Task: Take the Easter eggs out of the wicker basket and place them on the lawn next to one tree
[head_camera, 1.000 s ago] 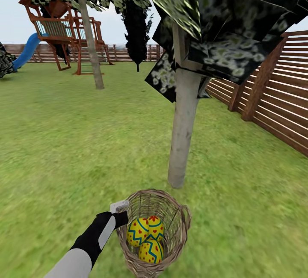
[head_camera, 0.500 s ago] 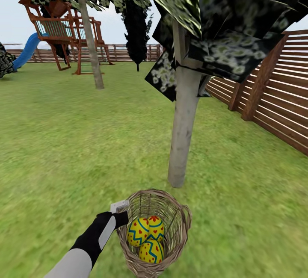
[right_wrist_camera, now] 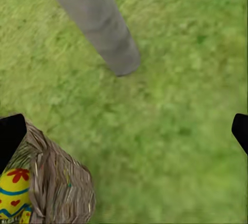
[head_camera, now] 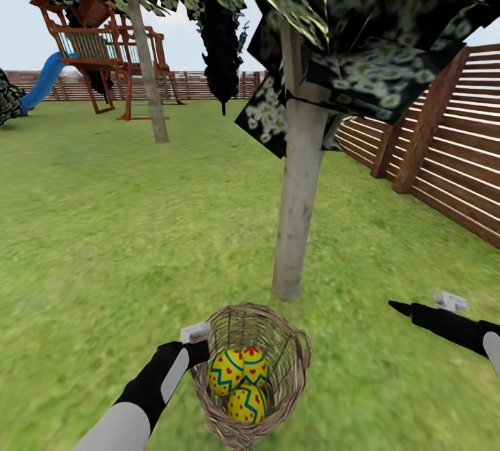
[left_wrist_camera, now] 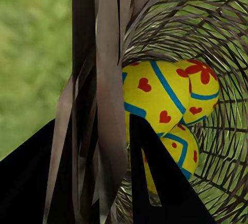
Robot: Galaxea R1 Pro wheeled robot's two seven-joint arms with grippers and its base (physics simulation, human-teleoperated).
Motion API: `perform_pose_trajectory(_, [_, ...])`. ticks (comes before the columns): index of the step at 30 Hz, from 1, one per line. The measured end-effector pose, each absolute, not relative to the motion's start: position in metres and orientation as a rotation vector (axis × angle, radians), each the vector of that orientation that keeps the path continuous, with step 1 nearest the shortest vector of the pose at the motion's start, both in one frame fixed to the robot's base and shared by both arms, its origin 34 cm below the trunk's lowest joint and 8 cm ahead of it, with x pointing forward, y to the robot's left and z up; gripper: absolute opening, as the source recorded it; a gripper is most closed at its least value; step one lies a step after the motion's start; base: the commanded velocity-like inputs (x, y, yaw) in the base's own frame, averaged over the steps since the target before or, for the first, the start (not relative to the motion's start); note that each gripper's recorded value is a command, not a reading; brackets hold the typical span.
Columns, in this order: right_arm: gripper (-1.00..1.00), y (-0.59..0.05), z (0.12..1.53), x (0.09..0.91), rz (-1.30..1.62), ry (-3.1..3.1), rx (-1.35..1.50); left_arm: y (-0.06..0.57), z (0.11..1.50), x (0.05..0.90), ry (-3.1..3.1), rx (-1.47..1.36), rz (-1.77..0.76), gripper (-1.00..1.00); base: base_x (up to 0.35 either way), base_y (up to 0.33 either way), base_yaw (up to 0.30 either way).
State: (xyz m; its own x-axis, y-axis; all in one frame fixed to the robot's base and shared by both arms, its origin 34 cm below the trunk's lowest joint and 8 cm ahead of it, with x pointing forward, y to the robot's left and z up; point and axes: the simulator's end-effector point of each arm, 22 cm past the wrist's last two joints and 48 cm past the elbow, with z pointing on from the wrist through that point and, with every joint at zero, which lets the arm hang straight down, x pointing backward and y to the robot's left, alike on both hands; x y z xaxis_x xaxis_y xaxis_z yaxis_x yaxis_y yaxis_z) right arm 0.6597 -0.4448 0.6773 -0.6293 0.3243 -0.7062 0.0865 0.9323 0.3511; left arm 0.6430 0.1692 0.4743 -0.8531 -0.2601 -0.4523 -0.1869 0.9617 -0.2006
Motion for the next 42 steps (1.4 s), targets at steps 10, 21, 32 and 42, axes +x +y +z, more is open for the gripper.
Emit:
perform_pose_trajectory(10, [1.0, -0.444, 0.687, 0.673, 0.349, 2.172, 0.268, 0.17, 0.492, 0.663, 2.55, -0.319, -0.238, -1.0, 0.0, 0.0, 0.0])
perform_pose_trajectory(21, [1.0, -0.451, 0.698, 0.683, 0.308, 2.091, 0.236, 0.156, 0.506, 0.677, 2.488, -0.351, -0.371, -1.0, 0.0, 0.0, 0.0])
perform_pose_trajectory(32, [1.0, -0.45, 0.681, 0.68, 0.31, 2.092, 0.237, 0.156, 0.489, 0.673, 2.493, -0.345, -0.366, -1.0, 0.0, 0.0, 0.0])
perform_pose_trajectory(42, [1.0, -0.451, 0.658, 0.675, 0.31, 2.096, 0.241, 0.151, 0.467, 0.667, 2.494, -0.421, -0.433, -1.0, 0.0, 0.0, 0.0])
